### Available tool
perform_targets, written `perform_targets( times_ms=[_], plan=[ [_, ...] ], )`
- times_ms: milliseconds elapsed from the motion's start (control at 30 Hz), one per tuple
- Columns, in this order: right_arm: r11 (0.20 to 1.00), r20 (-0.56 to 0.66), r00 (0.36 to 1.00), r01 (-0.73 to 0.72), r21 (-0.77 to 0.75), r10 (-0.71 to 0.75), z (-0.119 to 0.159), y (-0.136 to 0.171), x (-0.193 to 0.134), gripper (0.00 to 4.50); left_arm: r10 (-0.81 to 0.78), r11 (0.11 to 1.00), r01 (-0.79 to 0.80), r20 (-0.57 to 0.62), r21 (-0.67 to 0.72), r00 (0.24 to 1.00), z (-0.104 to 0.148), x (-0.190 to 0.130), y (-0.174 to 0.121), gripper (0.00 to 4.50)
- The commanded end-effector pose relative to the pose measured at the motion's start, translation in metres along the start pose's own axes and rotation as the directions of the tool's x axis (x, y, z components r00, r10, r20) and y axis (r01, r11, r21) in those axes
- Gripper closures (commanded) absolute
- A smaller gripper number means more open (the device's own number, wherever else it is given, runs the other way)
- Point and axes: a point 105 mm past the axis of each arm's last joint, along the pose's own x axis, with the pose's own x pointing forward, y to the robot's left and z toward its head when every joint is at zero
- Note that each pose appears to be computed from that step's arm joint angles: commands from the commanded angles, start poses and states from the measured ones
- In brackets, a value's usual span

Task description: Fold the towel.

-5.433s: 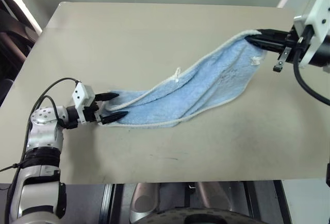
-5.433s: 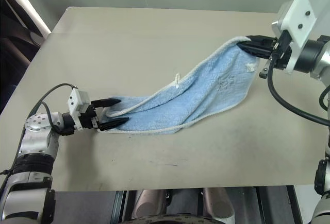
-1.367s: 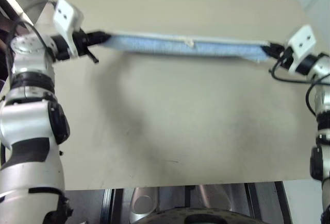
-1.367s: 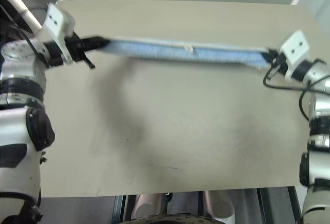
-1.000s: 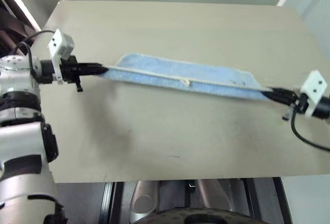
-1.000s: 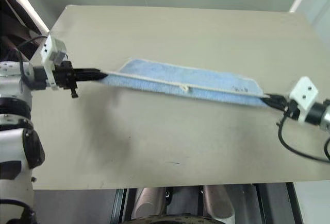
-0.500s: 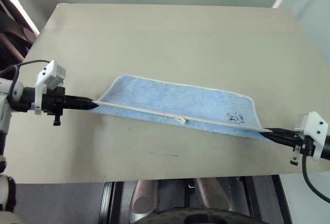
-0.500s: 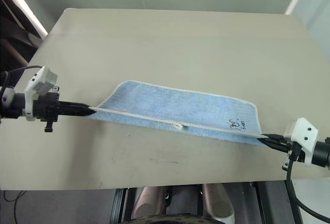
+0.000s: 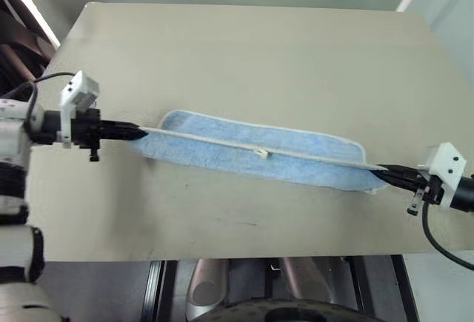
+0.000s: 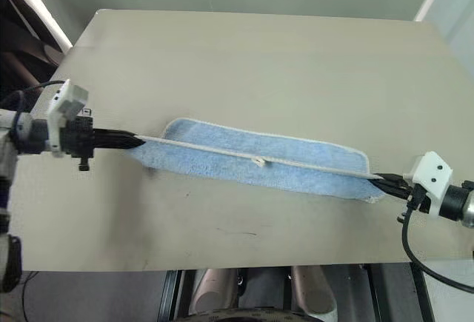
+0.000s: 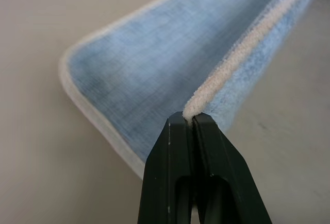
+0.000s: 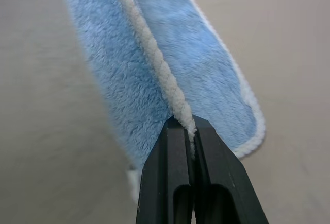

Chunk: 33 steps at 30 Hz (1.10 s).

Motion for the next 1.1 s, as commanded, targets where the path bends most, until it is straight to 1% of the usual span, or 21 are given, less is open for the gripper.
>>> perform_targets(
  times_ms=[33,100,200,500,667,767,867,1033,1100],
  plan=[
    [0.988,-0.064,0.987,0.151,0.019,-0.149,-0.018,-0.028,-0.004,4.50,0.140,0.990,-0.139,-0.027,0.023,0.990,-0.002,-0.007,0.022,4.48],
    [0.984,-0.046,0.983,0.176,0.022,-0.175,-0.017,-0.036,0.003,4.50,0.143,0.988,-0.143,-0.009,0.052,0.990,0.001,0.004,0.026,4.48],
    [0.983,-0.047,0.982,0.185,0.016,-0.184,-0.018,-0.042,0.010,4.50,0.171,0.984,-0.172,0.026,0.054,0.985,0.008,0.014,0.033,4.48],
    [0.977,-0.034,0.977,0.211,0.009,-0.211,-0.018,-0.060,0.028,4.50,0.209,0.974,-0.210,0.016,0.091,0.978,0.010,0.036,0.041,4.48],
    [0.977,-0.022,0.976,0.215,0.006,-0.215,-0.019,-0.067,0.036,4.50,0.211,0.975,-0.211,0.014,0.074,0.977,0.010,0.045,0.041,4.48],
    [0.977,-0.015,0.977,0.215,0.007,-0.214,-0.018,-0.070,0.039,4.50,0.236,0.969,-0.237,0.025,0.068,0.972,0.011,0.049,0.044,3.74],
    [0.979,0.032,0.979,0.199,0.039,-0.200,-0.011,-0.071,0.041,3.83,0.262,0.961,-0.265,0.058,0.073,0.963,0.015,0.053,0.047,2.76],
    [0.982,0.045,0.982,0.183,0.039,-0.184,-0.008,-0.069,0.042,2.16,0.283,0.954,-0.291,0.093,0.076,0.955,0.019,0.053,0.049,1.01],
    [0.979,0.063,0.978,0.198,0.039,-0.201,-0.005,-0.070,0.042,1.45,0.292,0.951,-0.301,0.105,0.074,0.951,0.019,0.051,0.050,0.30]
  ],
)
